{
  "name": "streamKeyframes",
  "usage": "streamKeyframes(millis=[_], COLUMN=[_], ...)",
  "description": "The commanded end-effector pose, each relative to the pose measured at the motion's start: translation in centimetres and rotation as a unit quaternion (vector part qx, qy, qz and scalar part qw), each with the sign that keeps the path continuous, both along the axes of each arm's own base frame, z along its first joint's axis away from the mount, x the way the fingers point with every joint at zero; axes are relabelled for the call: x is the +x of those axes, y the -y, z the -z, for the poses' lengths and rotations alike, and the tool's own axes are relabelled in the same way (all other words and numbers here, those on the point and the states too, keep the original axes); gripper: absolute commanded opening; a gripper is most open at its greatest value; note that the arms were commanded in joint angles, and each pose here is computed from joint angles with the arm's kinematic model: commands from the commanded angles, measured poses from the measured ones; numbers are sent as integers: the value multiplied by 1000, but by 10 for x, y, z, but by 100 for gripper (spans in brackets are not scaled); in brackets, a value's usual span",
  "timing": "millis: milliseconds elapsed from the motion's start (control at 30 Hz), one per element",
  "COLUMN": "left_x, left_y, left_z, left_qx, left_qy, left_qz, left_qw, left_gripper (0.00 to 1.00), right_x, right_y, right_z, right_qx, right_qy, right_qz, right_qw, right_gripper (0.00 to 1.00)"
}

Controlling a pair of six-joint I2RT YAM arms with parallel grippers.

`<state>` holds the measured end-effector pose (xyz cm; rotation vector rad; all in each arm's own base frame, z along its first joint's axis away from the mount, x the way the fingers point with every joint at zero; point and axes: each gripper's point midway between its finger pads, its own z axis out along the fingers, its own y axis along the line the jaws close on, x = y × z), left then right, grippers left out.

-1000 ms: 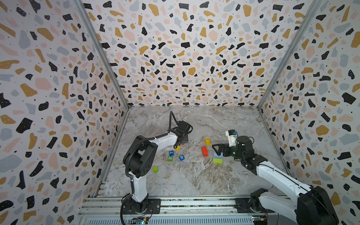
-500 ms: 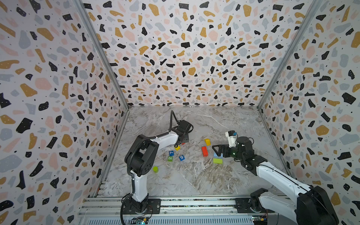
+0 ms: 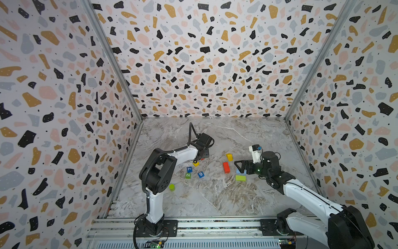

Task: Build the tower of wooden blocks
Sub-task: 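Close the left gripper on the red block's end and lift it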

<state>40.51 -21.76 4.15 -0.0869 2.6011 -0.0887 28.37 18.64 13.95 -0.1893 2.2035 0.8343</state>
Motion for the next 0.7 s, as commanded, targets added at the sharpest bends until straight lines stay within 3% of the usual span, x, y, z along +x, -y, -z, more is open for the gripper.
streamKeyframes(millis=[0, 667], left_x=[5, 7], left_y=[5, 6], left_z=[-2, -6], left_qx=[-4, -1], left_qy=[6, 10], left_qz=[-2, -1], left_qw=[1000, 1000], left_gripper=[47, 35], right_x=[-1, -2], right_y=[0, -1], right_z=[-8, -7], right_qx=[10, 14], right_qy=[14, 12], right_qz=[-2, -5], right_qw=[1000, 1000], right_gripper=[98, 97])
